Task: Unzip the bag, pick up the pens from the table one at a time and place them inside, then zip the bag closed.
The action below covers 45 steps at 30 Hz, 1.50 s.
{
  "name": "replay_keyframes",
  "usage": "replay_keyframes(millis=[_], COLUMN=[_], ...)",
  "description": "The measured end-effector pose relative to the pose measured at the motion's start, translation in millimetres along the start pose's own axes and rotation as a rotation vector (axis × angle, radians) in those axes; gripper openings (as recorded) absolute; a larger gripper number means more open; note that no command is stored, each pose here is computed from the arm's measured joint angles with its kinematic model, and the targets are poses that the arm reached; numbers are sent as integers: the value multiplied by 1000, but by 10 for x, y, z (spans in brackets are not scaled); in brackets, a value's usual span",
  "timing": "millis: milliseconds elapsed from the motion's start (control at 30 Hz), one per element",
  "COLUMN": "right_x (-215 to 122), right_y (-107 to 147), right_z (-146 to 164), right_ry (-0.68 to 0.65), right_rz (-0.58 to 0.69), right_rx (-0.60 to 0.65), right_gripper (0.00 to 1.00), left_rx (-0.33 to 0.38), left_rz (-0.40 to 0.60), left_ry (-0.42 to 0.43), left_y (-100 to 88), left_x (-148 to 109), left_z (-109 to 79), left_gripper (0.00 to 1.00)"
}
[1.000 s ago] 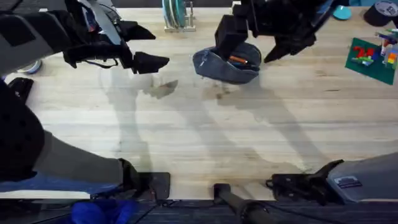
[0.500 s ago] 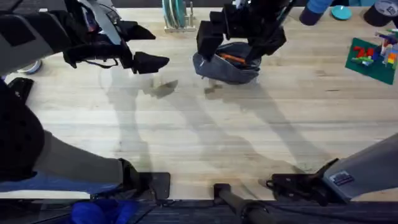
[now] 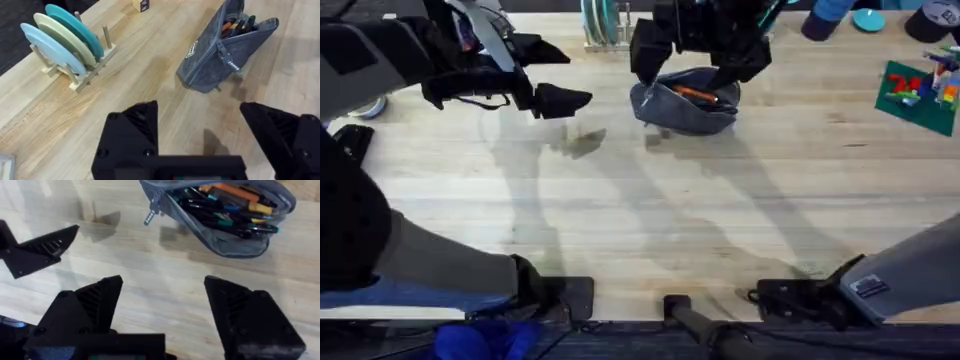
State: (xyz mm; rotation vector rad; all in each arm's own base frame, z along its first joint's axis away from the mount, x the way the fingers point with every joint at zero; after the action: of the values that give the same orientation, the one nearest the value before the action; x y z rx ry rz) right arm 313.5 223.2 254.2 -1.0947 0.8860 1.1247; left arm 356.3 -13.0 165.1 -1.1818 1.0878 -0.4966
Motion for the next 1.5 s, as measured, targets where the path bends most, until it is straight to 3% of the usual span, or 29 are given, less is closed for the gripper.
replay_keyframes(millis=[467,867,1267,1500], right_x=[18,521,627,832], right_y=[-174,-85,-248,-253], right_z=[132,255,277,245], right_ry=[-60,-1,14,51], right_rz=[-77,21,-57,-34], right_rx=[21,65,108,139], right_gripper=[995,995,992,992], left_rx=[0,0,0,0], left_rz=[0,0,0,0], left_ry=[0,0,0,0], left_y=[0,0,0,0], left_x=[0,0,0,0], left_z=[0,0,0,0], left_gripper=[993,993,993,993])
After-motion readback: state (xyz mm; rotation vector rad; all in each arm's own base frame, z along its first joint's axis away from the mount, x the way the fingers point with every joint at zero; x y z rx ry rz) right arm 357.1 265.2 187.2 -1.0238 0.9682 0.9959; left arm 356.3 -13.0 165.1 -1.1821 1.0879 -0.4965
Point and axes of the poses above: each hand's point on the last joint's axis, 136 mm out from that joint toward the fingers, its own x axis out along the fingers, its own z axis along the line the jaws close on, y = z × x, the point moved 4 cm from there along -x, back along the fingers, and after that the axes turned 4 degrees about x, right-handed, at the moved point
